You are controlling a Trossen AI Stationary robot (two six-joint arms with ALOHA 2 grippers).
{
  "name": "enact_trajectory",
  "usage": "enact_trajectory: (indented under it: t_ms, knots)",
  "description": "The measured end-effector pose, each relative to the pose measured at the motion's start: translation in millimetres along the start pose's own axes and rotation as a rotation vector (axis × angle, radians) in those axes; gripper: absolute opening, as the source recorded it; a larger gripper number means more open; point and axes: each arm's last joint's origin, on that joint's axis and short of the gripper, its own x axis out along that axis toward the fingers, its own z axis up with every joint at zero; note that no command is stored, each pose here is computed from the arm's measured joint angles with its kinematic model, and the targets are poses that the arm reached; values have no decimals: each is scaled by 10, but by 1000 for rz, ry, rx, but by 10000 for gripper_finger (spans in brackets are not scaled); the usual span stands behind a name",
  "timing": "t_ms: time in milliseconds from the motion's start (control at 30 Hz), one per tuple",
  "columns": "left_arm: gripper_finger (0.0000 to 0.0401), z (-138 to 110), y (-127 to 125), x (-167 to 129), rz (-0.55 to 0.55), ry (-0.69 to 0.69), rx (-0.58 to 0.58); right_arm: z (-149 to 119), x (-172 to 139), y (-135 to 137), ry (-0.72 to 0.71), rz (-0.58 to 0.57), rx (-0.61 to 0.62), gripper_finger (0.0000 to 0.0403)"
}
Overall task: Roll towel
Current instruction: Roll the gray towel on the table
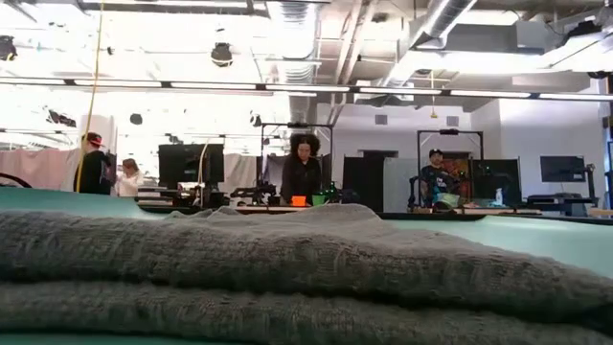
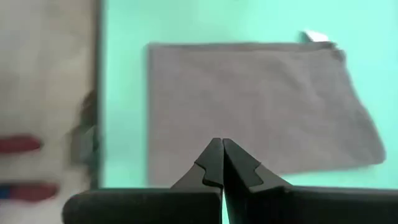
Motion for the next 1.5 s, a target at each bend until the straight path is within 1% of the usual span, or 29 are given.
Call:
enact_trajectory:
  t_ms: [67, 133, 200, 267, 333, 433, 467, 533, 600, 667, 733, 767, 833, 900, 967, 1033, 1067, 1133, 1167, 1233, 1300, 1333, 1367, 1433, 1467, 1500]
  knots:
    - [0, 173, -144, -241, -101, -72, 9, -97, -211, 42, 9, 24, -14, 20]
    - [2, 263, -279, -421, -195, -116, 11, -209, -339, 60, 42, 12, -20, 29]
    - [10, 257, -413, -516, -260, -107, 4, -311, -404, 65, 93, -7, -15, 46]
    - [26, 217, -565, -528, -320, -70, 8, -396, -419, 107, 178, 26, -18, 70]
    - [51, 155, -736, -470, -368, -22, 26, -440, -433, 145, 233, 70, -21, 100]
    - [97, 116, -993, -343, -436, 31, 64, -445, -463, 176, 222, 98, -44, 154]
    - [114, 105, -1068, -296, -459, 47, 93, -454, -470, 175, 225, 97, -67, 172]
    - [149, 68, -1203, -170, -477, 76, 189, -472, -463, 157, 239, 83, -111, 205]
    - [180, 8, -1293, -32, -448, 97, 302, -487, -392, 129, 236, 52, -128, 228]
    - [206, -84, -1346, 125, -359, 134, 359, -530, -306, 107, 248, 25, -145, 238]
    - [224, -229, -1354, 293, -279, 199, 381, -591, -202, 119, 264, 39, -188, 239]
    - [230, -295, -1353, 367, -259, 230, 373, -628, -135, 139, 270, 64, -212, 238]
    - [236, -381, -1342, 486, -250, 276, 348, -701, -3, 193, 268, 128, -222, 232]
    - [237, -375, -1329, 564, -242, 285, 302, -729, 93, 207, 227, 179, -213, 225]
    - [237, -282, -1286, 584, -208, 271, 280, -703, 50, 112, 172, 199, -210, 220]
    - [237, -110, -1178, 534, -143, 249, 315, -680, -75, -129, 110, 125, -216, 215]
    - [238, -21, -1098, 484, -96, 244, 336, -683, -152, -291, 90, 75, -219, 213]
    - [238, 174, -893, 347, -19, 235, 342, -707, -314, -644, 56, -10, -203, 211]
    - [238, 268, -772, 261, 7, 231, 326, -703, -420, -823, 21, -22, -166, 210]
    - [238, 432, -530, 72, 41, 193, 236, -703, -656, -1168, -67, -6, -77, 208]
    - [238, 515, -355, -72, 14, 139, 106, -760, -780, -1420, -140, 31, 11, 206]
    - [238, 491, -320, -101, -29, 143, 78, -803, -789, -1498, -169, 58, 52, 205]
    - [237, 442, -326, -109, -89, 165, 84, -852, -777, -1547, -189, 92, 79, 205]
    - [234, 288, -419, -102, -246, 236, 189, -954, -685, -1546, -205, 188, 68, 204]
    - [233, 174, -472, -89, -297, 277, 263, -1010, -607, -1512, -196, 225, 41, 203]
    - [232, 91, -512, -73, -316, 300, 324, -1066, -516, -1472, -184, 245, 9, 203]
